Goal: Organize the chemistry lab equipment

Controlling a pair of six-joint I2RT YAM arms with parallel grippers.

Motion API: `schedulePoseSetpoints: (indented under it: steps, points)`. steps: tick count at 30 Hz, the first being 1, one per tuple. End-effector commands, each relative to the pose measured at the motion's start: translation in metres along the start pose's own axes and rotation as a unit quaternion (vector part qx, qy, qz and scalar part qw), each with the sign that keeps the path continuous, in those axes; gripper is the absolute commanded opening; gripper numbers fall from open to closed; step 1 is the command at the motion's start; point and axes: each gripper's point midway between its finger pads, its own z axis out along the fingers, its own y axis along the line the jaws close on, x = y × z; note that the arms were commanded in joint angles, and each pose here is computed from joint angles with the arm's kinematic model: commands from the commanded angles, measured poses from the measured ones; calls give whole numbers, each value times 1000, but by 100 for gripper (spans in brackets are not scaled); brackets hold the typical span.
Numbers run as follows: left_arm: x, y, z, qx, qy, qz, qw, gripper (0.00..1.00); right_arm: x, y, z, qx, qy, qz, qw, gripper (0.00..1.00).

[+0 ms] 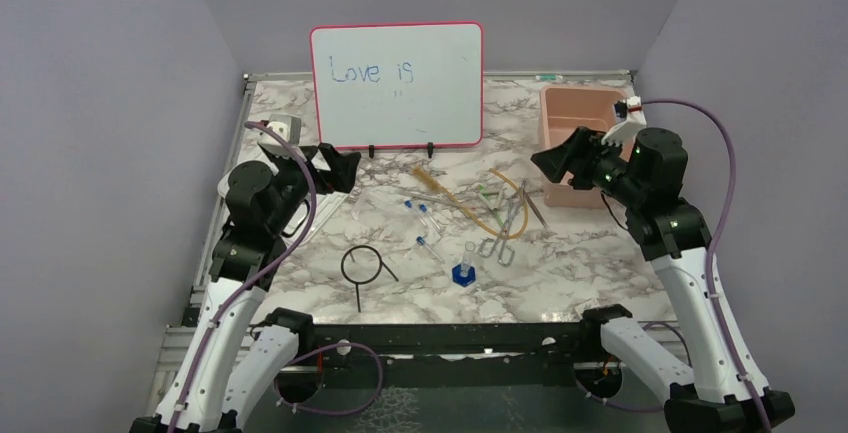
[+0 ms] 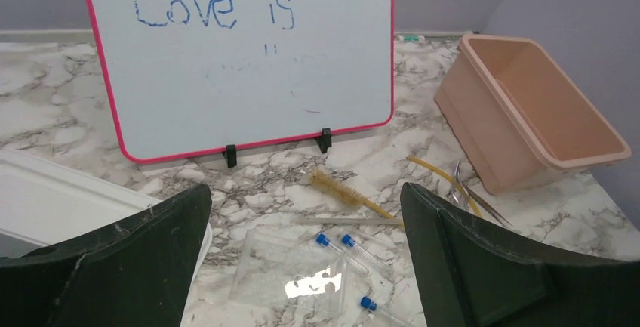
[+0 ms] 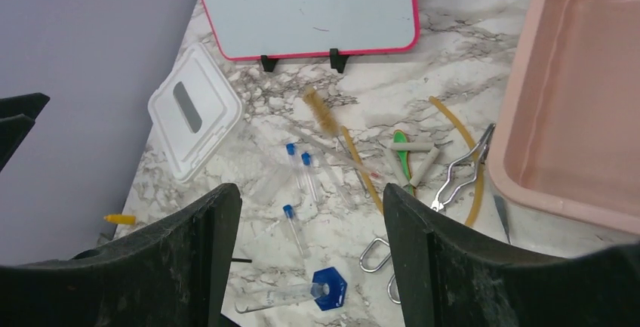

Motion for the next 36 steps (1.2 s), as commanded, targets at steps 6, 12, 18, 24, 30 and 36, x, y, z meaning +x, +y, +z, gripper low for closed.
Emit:
schedulePoseSetpoints:
  steps: [6, 12, 18, 24, 30, 36]
  points:
    - [-20, -11, -9, 17, -58, -10, 998, 99, -3, 39, 7, -112, 16, -19, 993, 74]
    - [-25, -6, -16, 5, -82, -11, 997, 99, 3, 68, 25, -139, 36, -34, 989, 73]
    - [-52, 3, -32, -35, -125, -6, 992, 99, 54, 134, 68, -128, 93, -117, 980, 72]
    - [-77, 45, -52, -178, -132, 2, 975, 99, 132, 190, 101, -119, 163, -221, 954, 71]
    - [-87, 68, -78, -257, -154, -5, 954, 99, 203, 207, 117, -120, 229, -281, 924, 66]
    - [-85, 76, -91, -279, -160, -5, 947, 99, 261, 213, 114, -120, 293, -300, 900, 64]
